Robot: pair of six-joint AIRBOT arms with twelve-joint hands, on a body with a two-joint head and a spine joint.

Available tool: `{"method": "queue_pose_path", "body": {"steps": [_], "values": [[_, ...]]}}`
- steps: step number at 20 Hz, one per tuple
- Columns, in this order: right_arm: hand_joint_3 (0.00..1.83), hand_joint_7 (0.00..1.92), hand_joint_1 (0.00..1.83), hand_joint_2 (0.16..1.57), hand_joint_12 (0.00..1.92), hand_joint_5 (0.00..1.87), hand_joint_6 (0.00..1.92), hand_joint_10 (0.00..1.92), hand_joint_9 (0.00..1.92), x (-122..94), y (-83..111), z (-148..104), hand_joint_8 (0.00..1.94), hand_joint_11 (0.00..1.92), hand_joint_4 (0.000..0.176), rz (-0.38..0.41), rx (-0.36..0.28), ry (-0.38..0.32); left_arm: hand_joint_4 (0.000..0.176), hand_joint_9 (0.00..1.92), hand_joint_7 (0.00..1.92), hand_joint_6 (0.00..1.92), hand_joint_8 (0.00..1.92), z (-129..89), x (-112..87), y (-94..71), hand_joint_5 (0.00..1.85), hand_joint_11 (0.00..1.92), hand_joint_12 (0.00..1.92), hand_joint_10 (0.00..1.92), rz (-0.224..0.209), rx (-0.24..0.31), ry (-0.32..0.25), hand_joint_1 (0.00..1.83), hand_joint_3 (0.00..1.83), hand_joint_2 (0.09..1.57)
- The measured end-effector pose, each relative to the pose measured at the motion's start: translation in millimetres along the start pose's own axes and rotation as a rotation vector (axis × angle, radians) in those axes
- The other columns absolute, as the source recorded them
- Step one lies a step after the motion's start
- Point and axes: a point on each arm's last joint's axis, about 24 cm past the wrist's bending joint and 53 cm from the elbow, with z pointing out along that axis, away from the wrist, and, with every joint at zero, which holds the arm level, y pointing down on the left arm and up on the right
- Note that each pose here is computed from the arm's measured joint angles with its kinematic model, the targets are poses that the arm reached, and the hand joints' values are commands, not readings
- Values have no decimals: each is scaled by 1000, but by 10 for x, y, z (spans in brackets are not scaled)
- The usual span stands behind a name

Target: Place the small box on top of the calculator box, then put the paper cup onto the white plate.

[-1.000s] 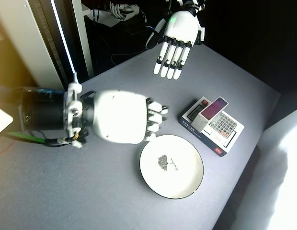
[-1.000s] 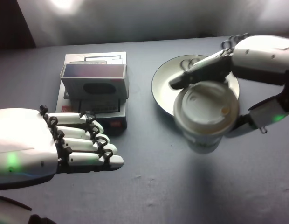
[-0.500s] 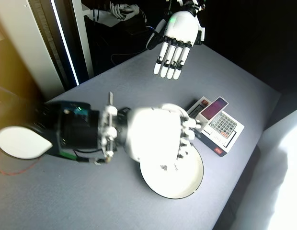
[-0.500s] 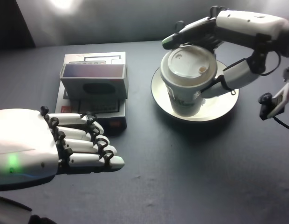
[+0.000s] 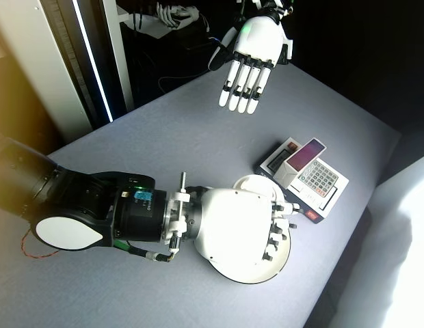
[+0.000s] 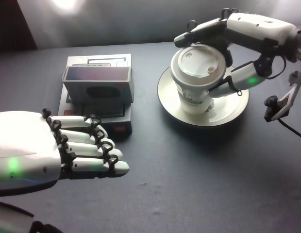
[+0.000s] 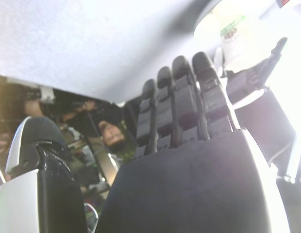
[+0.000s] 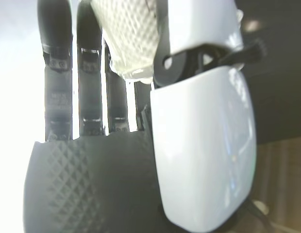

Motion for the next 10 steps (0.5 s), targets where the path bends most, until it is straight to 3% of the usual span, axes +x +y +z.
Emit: {"method": "queue_pose_path", "body": {"steps": [1, 3, 4, 5, 6, 7, 8, 10], "values": [[0, 1054, 1466, 1102, 1437, 911, 1040, 1047, 888, -9, -2, -3, 779, 844, 0, 2, -2, -2, 0, 242, 242, 1, 2, 0, 2, 2, 216, 0, 532, 2, 1, -1, 1, 359, 2, 1105], [0, 1011, 1484, 1119, 1554, 855, 1092, 1082, 853, -38, -15, -6, 847, 824, 0, 2, 1, -8, 0, 245, 244, 2, 3, 0, 2, 3, 220, 0, 543, 3, 0, -1, 1, 350, 0, 1101], [5, 985, 1388, 1141, 1288, 806, 1199, 1240, 836, -50, -20, -7, 930, 728, 0, 3, 2, -10, 0, 247, 249, 1, 3, 0, 1, 2, 214, 0, 515, 3, 0, -1, 1, 344, 1, 1103], [0, 960, 1366, 1157, 1194, 768, 1252, 1299, 823, -49, -30, -11, 976, 706, 0, 4, 4, -10, 0, 245, 248, 1, 2, 0, 2, 2, 214, 0, 503, 1, 1, -1, 1, 351, 1, 1103], [1, 958, 1234, 1168, 1150, 776, 1274, 744, 787, -52, -32, -19, 1027, 667, 0, 4, 0, -12, 0, 229, 228, 0, 0, 0, 1, 2, 205, 0, 488, 0, 0, -1, 0, 373, 0, 1100], [0, 808, 1251, 1104, 1146, 698, 591, 467, 750, -73, -43, -22, 489, 548, 0, 1, 2, -15, 0, 243, 242, 2, 5, 0, 2, 4, 211, 0, 510, 5, 0, -2, 1, 364, 0, 1096], [0, 833, 1262, 1072, 1124, 739, 257, 290, 773, -85, -55, -24, 191, 504, 0, -5, 5, -16, 0, 245, 245, 0, 5, 0, 2, 3, 204, 0, 515, 5, 1, -1, 1, 358, 1, 1102], [1, 728, 1181, 1086, 1150, 644, 31, 93, 695, -125, -90, -32, 12, 311, 0, -9, 14, -22, 0, 274, 274, 2, 3, 0, 2, 3, 230, 0, 571, 2, 1, -1, 1, 373, 2, 1098]]}}
